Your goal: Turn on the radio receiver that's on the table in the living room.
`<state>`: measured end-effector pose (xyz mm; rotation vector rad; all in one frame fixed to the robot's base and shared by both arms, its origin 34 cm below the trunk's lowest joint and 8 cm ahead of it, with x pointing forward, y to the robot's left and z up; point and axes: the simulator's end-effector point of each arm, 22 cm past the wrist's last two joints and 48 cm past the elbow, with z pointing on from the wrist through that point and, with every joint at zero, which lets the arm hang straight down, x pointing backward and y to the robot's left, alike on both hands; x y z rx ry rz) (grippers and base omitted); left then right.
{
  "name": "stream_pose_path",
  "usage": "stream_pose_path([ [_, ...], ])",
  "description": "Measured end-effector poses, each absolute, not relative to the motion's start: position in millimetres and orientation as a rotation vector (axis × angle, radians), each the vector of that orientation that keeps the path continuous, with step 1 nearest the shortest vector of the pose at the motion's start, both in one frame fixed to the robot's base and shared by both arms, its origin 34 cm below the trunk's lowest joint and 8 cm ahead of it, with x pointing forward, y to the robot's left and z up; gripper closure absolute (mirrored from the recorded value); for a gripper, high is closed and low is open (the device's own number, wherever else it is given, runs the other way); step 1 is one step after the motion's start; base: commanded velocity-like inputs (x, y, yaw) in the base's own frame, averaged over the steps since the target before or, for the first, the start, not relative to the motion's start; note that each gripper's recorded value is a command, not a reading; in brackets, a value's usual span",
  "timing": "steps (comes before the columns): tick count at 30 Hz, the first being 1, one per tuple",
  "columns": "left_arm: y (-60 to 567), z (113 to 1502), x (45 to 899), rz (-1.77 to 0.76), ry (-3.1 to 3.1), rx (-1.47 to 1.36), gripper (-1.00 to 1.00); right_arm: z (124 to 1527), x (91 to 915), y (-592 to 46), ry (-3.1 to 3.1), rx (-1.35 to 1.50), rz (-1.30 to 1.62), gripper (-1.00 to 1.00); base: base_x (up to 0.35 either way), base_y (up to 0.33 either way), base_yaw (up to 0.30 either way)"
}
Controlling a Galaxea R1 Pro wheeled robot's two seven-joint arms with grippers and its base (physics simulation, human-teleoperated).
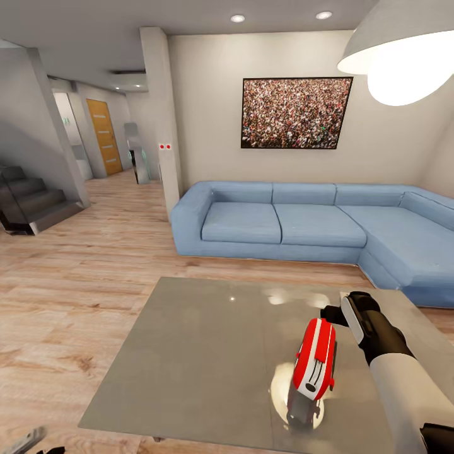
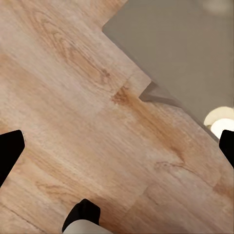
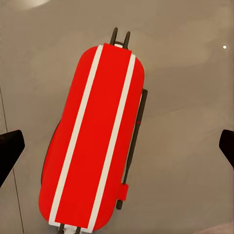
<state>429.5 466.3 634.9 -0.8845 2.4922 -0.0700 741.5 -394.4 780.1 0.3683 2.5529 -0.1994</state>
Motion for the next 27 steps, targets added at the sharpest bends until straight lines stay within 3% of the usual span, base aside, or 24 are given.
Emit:
stream_pose_path([
  [27, 485, 640, 422, -0.039, 2.448, -0.953, -1.0, 780, 741, -395, 2.554, 0.369, -0.205, -1.0, 0.0, 0.0, 0.0],
])
